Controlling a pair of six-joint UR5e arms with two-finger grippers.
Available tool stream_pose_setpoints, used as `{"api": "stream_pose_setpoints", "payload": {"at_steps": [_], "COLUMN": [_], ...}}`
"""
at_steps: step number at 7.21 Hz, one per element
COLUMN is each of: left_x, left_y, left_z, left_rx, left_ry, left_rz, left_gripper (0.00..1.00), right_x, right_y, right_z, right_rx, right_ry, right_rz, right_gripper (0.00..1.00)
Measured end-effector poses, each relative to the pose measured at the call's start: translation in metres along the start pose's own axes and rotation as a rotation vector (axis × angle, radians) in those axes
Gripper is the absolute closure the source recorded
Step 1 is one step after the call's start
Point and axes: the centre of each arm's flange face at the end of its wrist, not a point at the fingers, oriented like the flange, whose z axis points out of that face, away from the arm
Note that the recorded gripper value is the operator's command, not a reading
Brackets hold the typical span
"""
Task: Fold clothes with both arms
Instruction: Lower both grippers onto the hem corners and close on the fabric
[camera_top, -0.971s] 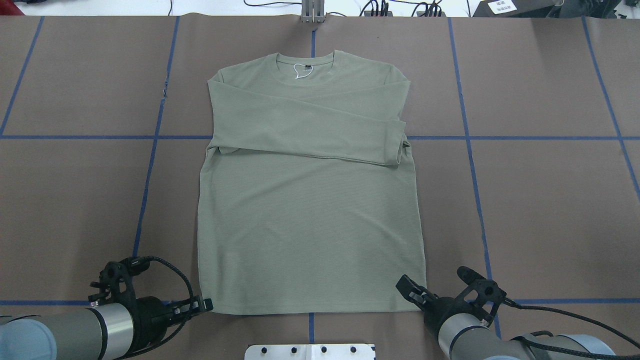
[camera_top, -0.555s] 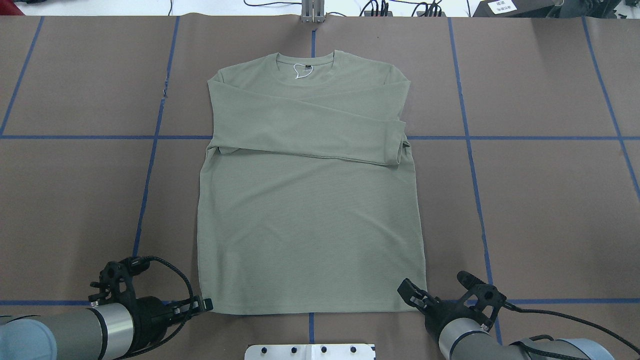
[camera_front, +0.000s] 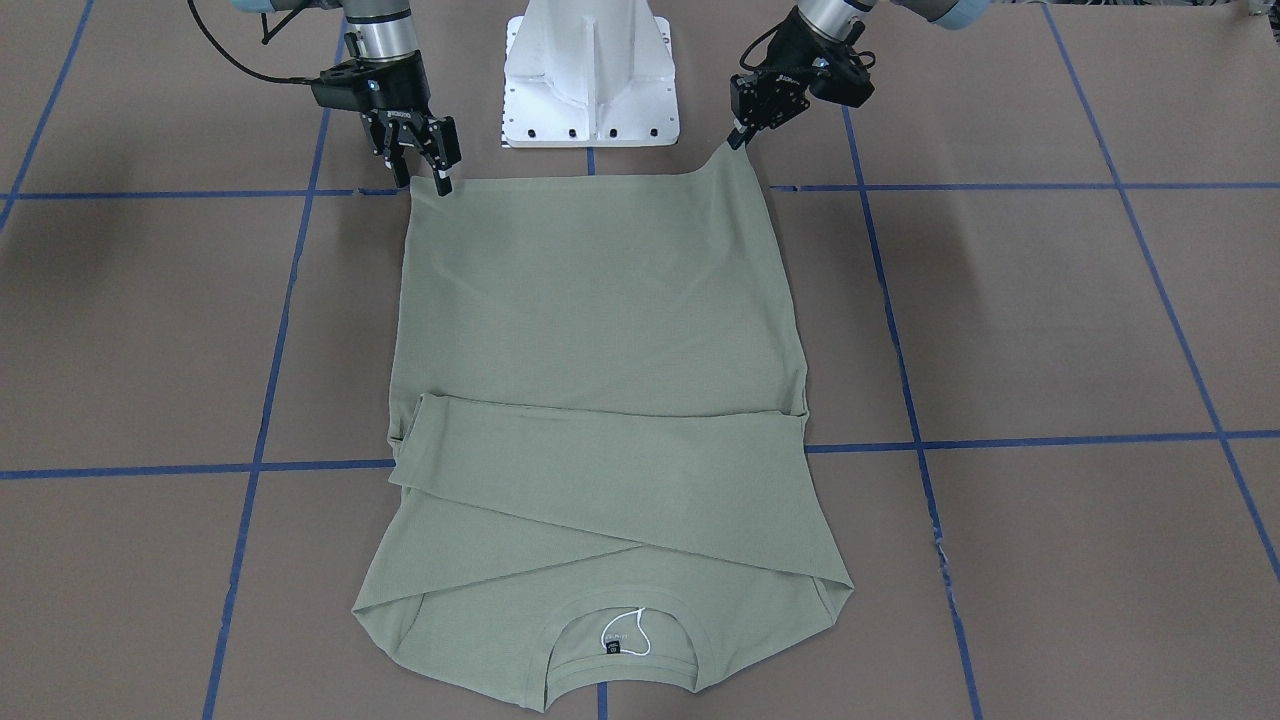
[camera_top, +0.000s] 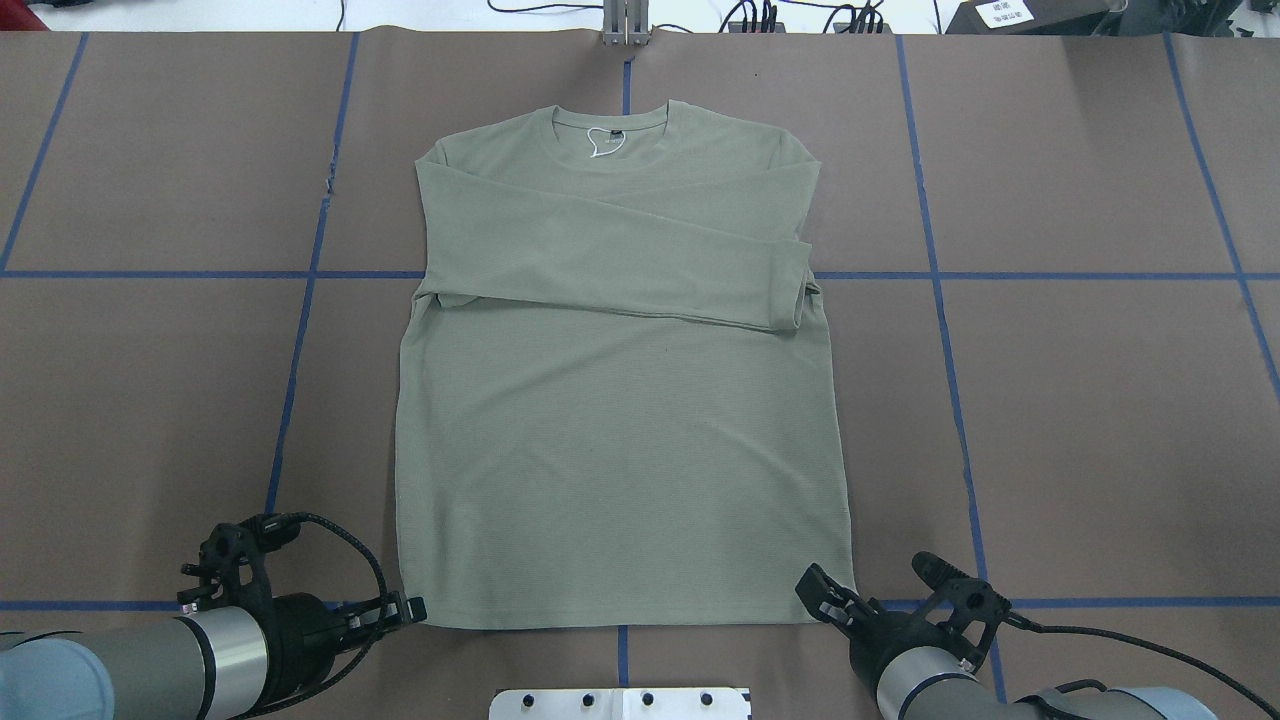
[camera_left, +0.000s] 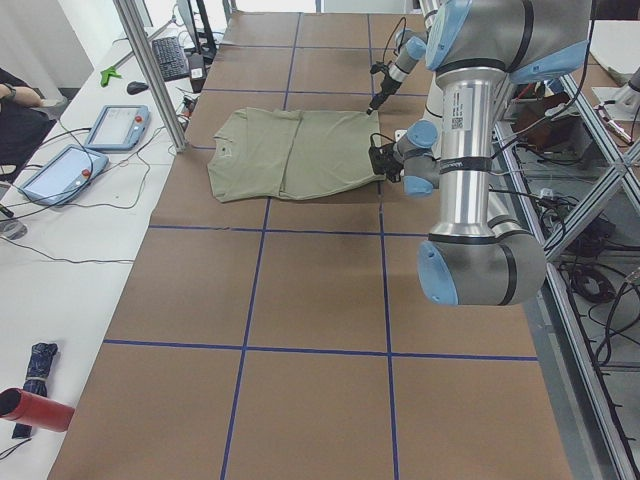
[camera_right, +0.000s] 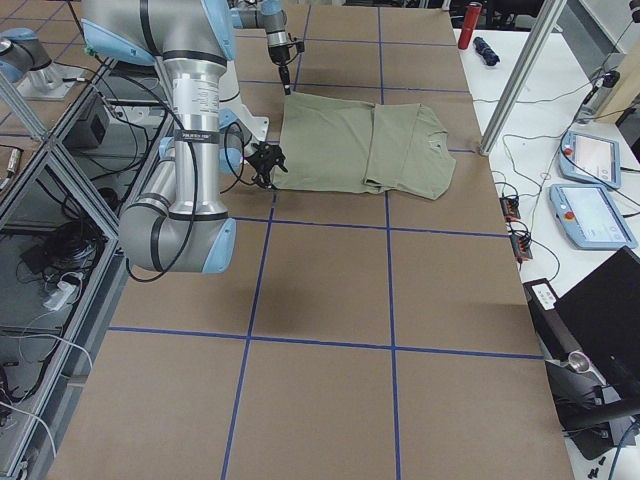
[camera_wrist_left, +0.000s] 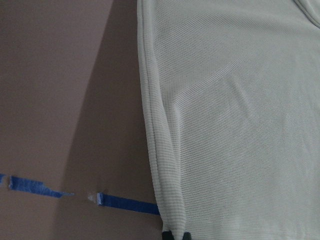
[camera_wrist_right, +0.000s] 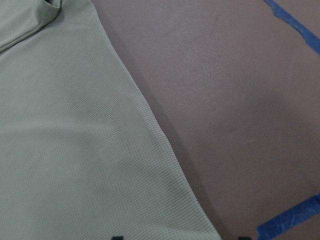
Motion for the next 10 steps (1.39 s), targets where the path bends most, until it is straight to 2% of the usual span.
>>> {"api": "stream_pose_setpoints", "payload": {"at_steps": [1,2,3,4,5,8,10], "left_x": [0.0,0.0,0.0,0.0,0.0,0.003,0.014], "left_y": [0.0,0.0,0.0,0.0,0.001,0.002,0.003], "left_z": [0.0,0.0,0.0,0.0,0.0,-0.001,-0.013], "left_rx": [0.0,-0.001,-0.002,-0.003,-0.004,-0.006,-0.02], "left_ry": [0.0,0.0,0.0,0.001,0.002,0.008,0.028], "left_rz": [0.0,0.0,0.0,0.0,0.0,-0.001,0.0], "left_gripper": [1.0,1.0,1.0,1.0,1.0,1.0,1.0], "right_x": [0.002,0.003,0.003,0.003,0.004,0.005,-0.002], "right_y": [0.003,0.004,0.004,0.004,0.004,0.001,-0.011], "right_z": [-0.001,-0.001,0.0,0.0,0.001,0.004,-0.017], "right_rx": [0.0,0.003,0.008,0.011,0.018,0.04,0.036], "right_ry": [-0.001,-0.004,-0.005,-0.006,-0.008,-0.013,-0.015], "right_rz": [-0.005,-0.009,-0.011,-0.012,-0.014,-0.022,-0.024], "right_gripper": [0.3,0.43,0.64,0.66,1.0,1.0,1.0]}}
